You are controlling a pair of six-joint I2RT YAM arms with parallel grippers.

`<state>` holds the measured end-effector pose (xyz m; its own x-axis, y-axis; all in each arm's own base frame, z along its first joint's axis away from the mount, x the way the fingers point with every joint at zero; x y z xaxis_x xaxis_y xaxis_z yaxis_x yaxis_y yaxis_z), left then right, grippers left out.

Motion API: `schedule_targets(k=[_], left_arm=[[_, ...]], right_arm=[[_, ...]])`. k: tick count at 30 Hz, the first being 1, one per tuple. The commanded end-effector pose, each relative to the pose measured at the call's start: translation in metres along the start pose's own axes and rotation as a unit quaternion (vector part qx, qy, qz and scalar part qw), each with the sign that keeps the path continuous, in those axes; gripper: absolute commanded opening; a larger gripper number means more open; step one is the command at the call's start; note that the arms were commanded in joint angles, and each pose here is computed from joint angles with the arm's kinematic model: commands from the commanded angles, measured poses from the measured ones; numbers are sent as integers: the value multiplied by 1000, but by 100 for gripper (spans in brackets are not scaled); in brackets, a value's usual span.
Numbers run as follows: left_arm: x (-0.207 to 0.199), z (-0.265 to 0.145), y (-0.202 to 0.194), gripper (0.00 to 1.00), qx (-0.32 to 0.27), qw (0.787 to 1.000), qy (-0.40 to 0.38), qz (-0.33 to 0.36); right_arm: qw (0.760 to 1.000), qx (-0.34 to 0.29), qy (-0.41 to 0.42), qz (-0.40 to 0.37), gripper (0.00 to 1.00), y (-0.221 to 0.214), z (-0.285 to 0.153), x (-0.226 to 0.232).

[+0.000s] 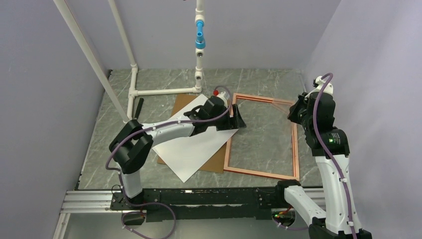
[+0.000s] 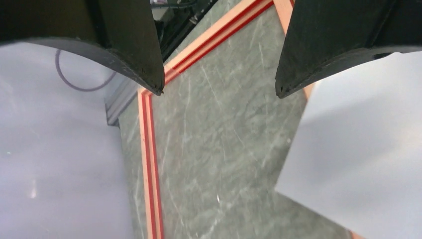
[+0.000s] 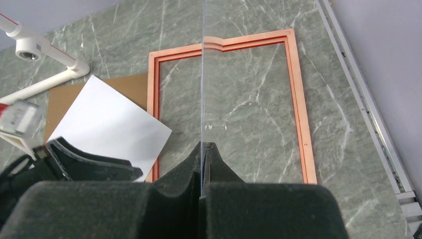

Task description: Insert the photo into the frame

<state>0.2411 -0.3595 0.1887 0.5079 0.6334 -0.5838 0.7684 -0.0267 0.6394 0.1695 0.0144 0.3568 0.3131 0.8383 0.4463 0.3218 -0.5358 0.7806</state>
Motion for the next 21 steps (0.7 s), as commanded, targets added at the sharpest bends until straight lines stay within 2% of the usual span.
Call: schedule_targets(k=[1, 4, 7, 11, 17, 21], left_arm=[[1, 1, 23, 86, 4, 994, 88, 64], [-6, 16, 30, 91, 44, 977, 170, 123], [-15, 36, 30, 97, 82, 949, 233, 194], [-13, 65, 19, 98, 134, 920, 262, 260], [1, 81, -2, 99, 165, 897, 280, 300], [11, 85, -11, 99, 175, 878, 319, 310]], right_arm=[[1000, -21, 19, -3, 0, 8, 0, 5], [1000, -20, 17, -5, 0, 8, 1, 5], [1000, -19, 12, -7, 0, 8, 1, 4], [1000, -21, 6, -11, 0, 7, 1, 2], [1000, -18, 2, -12, 0, 4, 5, 0], [1000, -12, 3, -11, 0, 2, 7, 1]])
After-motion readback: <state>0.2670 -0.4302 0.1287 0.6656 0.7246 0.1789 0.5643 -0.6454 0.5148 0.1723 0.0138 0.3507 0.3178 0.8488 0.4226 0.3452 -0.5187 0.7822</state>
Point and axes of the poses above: each gripper's point midway between its finger pads, its own z axis out along the fingers, its own x axis along the line the jaws close on, y = z × x, the point moved 10 cm from there along -z, back along the fingers, and after that the axes turned 15 degrees about z, right-handed, at the moved point
